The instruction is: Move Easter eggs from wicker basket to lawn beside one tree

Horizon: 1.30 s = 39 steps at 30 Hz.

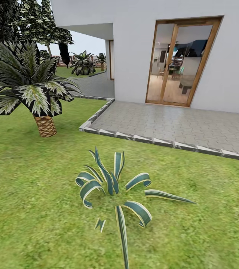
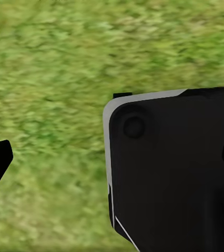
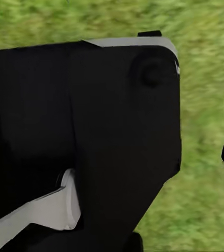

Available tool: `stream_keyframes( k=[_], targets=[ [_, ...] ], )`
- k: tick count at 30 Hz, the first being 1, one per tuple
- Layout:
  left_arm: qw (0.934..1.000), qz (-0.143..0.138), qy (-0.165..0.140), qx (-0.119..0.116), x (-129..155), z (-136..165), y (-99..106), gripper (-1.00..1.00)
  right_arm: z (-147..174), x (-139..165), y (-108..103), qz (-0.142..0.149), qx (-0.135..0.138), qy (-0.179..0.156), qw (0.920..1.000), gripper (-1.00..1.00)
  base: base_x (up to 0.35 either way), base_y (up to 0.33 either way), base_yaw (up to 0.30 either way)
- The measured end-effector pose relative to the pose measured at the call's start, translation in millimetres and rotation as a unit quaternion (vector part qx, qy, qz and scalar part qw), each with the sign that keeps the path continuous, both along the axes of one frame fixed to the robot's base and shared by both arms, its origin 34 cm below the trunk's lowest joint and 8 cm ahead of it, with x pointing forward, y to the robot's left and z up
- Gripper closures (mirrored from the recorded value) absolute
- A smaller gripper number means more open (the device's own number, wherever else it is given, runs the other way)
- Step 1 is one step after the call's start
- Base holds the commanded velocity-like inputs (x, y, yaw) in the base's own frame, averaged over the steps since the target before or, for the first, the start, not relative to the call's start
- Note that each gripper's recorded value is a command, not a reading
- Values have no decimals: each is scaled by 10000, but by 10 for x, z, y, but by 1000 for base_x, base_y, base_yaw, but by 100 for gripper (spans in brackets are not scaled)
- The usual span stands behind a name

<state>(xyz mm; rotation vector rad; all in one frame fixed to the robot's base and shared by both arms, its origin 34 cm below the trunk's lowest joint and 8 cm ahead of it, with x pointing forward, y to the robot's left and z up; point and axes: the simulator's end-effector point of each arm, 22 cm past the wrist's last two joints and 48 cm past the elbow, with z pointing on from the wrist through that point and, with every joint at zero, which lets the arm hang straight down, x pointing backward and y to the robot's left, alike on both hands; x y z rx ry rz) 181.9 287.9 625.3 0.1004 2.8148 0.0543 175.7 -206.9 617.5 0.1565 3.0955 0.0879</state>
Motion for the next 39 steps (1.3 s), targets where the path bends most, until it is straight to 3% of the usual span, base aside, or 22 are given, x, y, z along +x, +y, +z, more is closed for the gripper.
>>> stream_keyframes(
  k=[5, 11, 28, 39],
  targets=[
    [10000, 1, 0, 0, 0, 0, 0, -100, 73, 337, -106, -170, -33, 55, 9998, -100, 0, 0, 0],
    [10000, 1, 0, 0, 0, 0, 0, -100, 108, 460, -139, -220, -29, 148, 9996, -100, 0, 0, 0],
    [10000, 0, 0, 0, 0, 0, 0, -100, 132, 834, -112, -221, 5, -54, 9997, -100, 0, 27, 0],
    [10000, 0, 0, 0, 0, 0, 0, -100, 135, 884, -113, -224, 5, -87, 9997, -100, 0, 44, 0]
  ],
)
